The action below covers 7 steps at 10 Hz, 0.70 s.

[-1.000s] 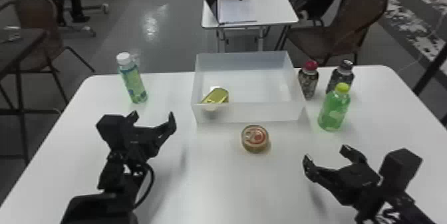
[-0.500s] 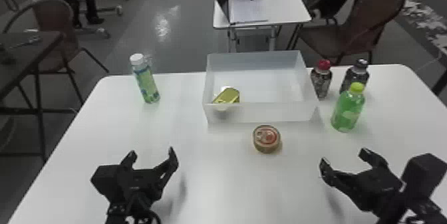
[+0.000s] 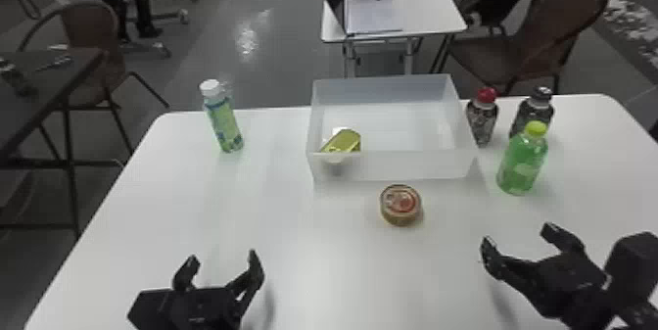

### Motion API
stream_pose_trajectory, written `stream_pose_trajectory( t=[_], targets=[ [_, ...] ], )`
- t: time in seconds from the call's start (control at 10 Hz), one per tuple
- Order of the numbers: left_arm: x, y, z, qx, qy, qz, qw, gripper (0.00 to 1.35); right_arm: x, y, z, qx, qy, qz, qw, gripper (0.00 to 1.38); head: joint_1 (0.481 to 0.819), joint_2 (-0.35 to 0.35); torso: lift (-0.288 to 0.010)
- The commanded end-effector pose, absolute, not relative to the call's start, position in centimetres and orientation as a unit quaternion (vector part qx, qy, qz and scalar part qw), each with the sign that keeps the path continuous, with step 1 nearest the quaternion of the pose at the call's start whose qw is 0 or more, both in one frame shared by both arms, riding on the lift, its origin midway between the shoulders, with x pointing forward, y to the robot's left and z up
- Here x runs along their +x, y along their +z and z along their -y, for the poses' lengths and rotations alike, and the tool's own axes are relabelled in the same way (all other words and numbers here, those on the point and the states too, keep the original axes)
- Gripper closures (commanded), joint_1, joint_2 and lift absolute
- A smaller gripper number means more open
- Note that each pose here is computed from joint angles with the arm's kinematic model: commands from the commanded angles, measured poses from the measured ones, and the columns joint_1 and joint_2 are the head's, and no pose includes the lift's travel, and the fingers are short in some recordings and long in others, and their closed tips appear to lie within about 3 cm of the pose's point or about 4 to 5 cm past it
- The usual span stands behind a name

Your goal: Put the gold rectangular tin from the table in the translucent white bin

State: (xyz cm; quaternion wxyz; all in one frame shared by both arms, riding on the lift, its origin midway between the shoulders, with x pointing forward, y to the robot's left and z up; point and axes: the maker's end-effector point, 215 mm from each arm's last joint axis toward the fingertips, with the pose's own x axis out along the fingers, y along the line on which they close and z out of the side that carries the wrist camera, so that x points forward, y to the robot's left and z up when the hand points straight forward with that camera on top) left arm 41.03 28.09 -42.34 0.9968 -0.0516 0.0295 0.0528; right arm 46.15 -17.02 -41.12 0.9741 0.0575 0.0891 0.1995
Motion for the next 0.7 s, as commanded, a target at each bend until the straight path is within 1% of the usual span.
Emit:
stream_pose_trajectory(
  t=[0.0,0.1,0.6],
  targets=[
    [41.07,-42.34,-27.87,-0.051,0.051,-0.03,0.997,0.18,46.11,-41.08,17.02,0.058,0.199,-0.089,0.974,0.09,0.695,0.142,-0.127],
    [41.15,-42.19,-27.88,-0.051,0.052,-0.028,0.997,0.18,46.12,-41.04,17.03,0.058,0.199,-0.088,0.974,0.07,0.695,0.142,-0.127],
    [41.11,-42.66,-27.86,-0.058,0.052,-0.035,0.996,0.14,46.05,-41.1,17.0,0.062,0.196,-0.088,0.975,0.07,0.695,0.141,-0.127]
  ],
)
